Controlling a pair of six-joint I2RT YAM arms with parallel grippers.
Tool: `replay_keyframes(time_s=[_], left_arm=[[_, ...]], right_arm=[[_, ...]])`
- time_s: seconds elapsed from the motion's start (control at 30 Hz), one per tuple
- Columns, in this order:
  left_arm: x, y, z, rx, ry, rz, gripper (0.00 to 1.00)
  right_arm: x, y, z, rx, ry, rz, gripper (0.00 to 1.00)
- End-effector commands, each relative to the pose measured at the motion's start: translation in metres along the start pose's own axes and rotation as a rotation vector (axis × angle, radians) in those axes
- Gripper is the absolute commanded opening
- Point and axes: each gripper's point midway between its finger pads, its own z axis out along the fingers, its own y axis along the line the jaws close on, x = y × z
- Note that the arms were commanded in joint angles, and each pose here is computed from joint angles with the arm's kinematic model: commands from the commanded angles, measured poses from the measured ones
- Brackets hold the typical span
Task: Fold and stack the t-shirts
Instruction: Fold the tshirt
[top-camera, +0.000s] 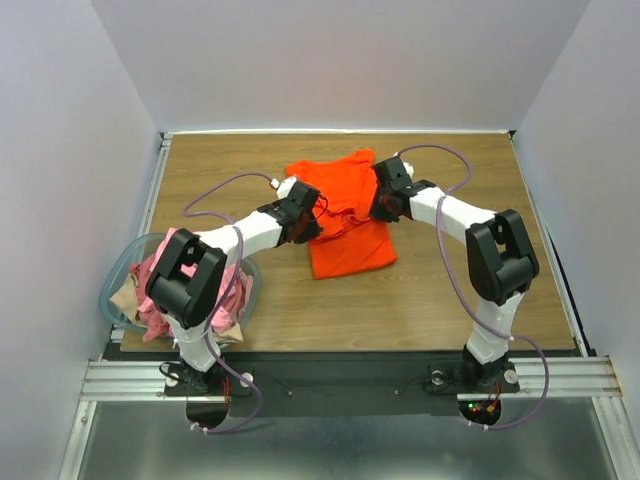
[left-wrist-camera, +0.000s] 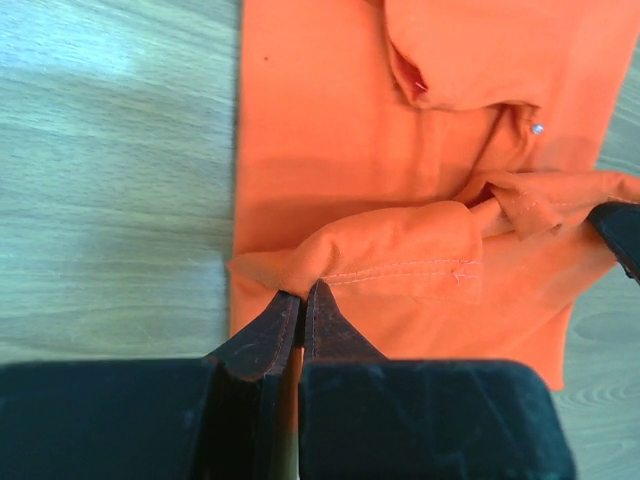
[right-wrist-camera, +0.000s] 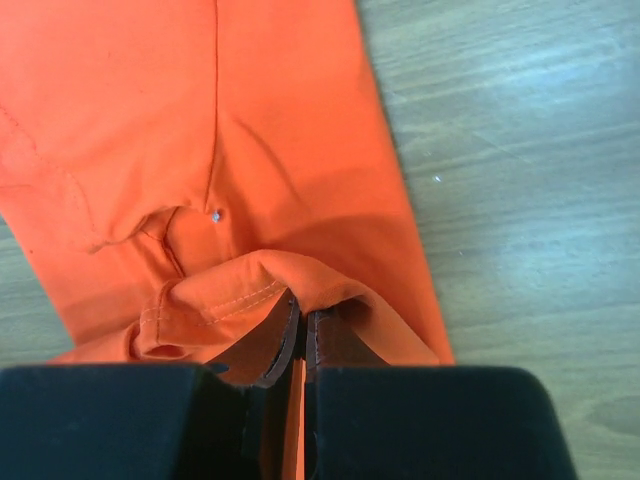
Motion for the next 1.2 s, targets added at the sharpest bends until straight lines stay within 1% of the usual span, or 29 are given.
replay_keyframes(time_s=[0.0,0.03,0.07,0.1,0.13,0.17,0.2,0.27,0.3,0.33,0.37,0.4,0.43,0.5,0.6,0.63,0.7,0.77,0.8,0.87,0.9,1.0,1.1,1.17], left_arm=[[-0.025,-0.014,-0.001,0.022,-0.051,-0.002,0.14],[-0.025,-0.014,0.000,0.022,-0.051,-0.001,0.26],[-0.028,-0.017,-0.001,0.026,-0.054,-0.003,0.51],[-0.029,-0.018,-0.002,0.030,-0.055,-0.002,0.61],[-0.029,-0.018,-0.005,0.033,-0.055,-0.004,0.69],[-0.032,-0.021,-0.011,0.048,-0.065,-0.008,0.80],[-0.034,-0.022,-0.016,0.056,-0.072,-0.012,0.82],[-0.038,-0.022,-0.030,0.076,-0.091,-0.023,0.84],[-0.037,-0.020,-0.035,0.081,-0.093,-0.027,0.85],[-0.035,-0.018,-0.044,0.094,-0.100,-0.036,0.87],[-0.034,-0.015,-0.049,0.100,-0.104,-0.042,0.88],[-0.030,-0.014,-0.052,0.107,-0.101,-0.046,0.89],[-0.018,-0.002,-0.052,0.091,-0.080,-0.048,0.89],[-0.012,-0.002,-0.063,0.124,-0.084,-0.065,0.91],[0.013,0.008,-0.068,0.144,-0.044,-0.066,0.91],[0.028,0.010,-0.069,0.145,-0.019,-0.054,0.91],[0.040,0.009,-0.074,0.161,-0.004,-0.061,0.91],[0.058,0.008,-0.077,0.175,0.018,-0.049,0.92],[0.063,0.008,-0.078,0.178,0.024,-0.056,0.91],[0.079,0.013,-0.080,0.176,0.048,-0.054,0.92],[0.084,0.015,-0.081,0.173,0.056,-0.065,0.92],[0.100,0.024,-0.083,0.168,0.081,-0.067,0.92],[0.115,0.039,-0.085,0.152,0.105,-0.085,0.92],[0.117,0.041,-0.089,0.159,0.104,-0.097,0.93]], right_arm=[[-0.030,0.018,-0.001,-0.054,-0.066,-0.007,0.07],[-0.031,0.019,-0.001,-0.056,-0.068,-0.007,0.14],[-0.033,0.021,-0.003,-0.071,-0.066,-0.013,0.23],[-0.034,0.024,-0.005,-0.082,-0.066,-0.017,0.39],[-0.035,0.025,-0.007,-0.093,-0.065,-0.021,0.45],[-0.036,0.027,-0.011,-0.107,-0.066,-0.030,0.50],[-0.038,0.030,-0.019,-0.124,-0.072,-0.035,0.61],[-0.040,0.030,-0.028,-0.140,-0.079,-0.040,0.67],[-0.040,0.029,-0.039,-0.152,-0.089,-0.038,0.73],[-0.039,0.028,-0.044,-0.160,-0.089,-0.035,0.77],[-0.037,0.027,-0.049,-0.172,-0.086,-0.034,0.78],[-0.033,0.027,-0.056,-0.184,-0.081,-0.036,0.91],[-0.023,0.020,-0.063,-0.188,-0.068,-0.036,1.00],[-0.006,0.009,-0.070,-0.191,-0.039,-0.031,1.00],[0.016,-0.014,-0.076,-0.160,-0.022,-0.028,1.00],[0.022,-0.017,-0.078,-0.165,-0.013,-0.034,1.00],[0.031,-0.015,-0.085,-0.208,0.007,-0.067,1.00],[0.029,-0.002,-0.089,-0.285,0.007,-0.094,1.00],[0.029,0.013,-0.093,-0.364,0.016,-0.121,1.00],[0.032,0.029,-0.094,-0.445,0.044,-0.139,1.00],[0.037,0.044,-0.094,-0.520,0.073,-0.159,1.00],[0.044,0.064,-0.087,-0.580,0.107,-0.199,1.00],[0.045,0.084,-0.063,-0.593,0.145,-0.217,1.00],[0.046,0.092,-0.053,-0.599,0.157,-0.225,1.00]])
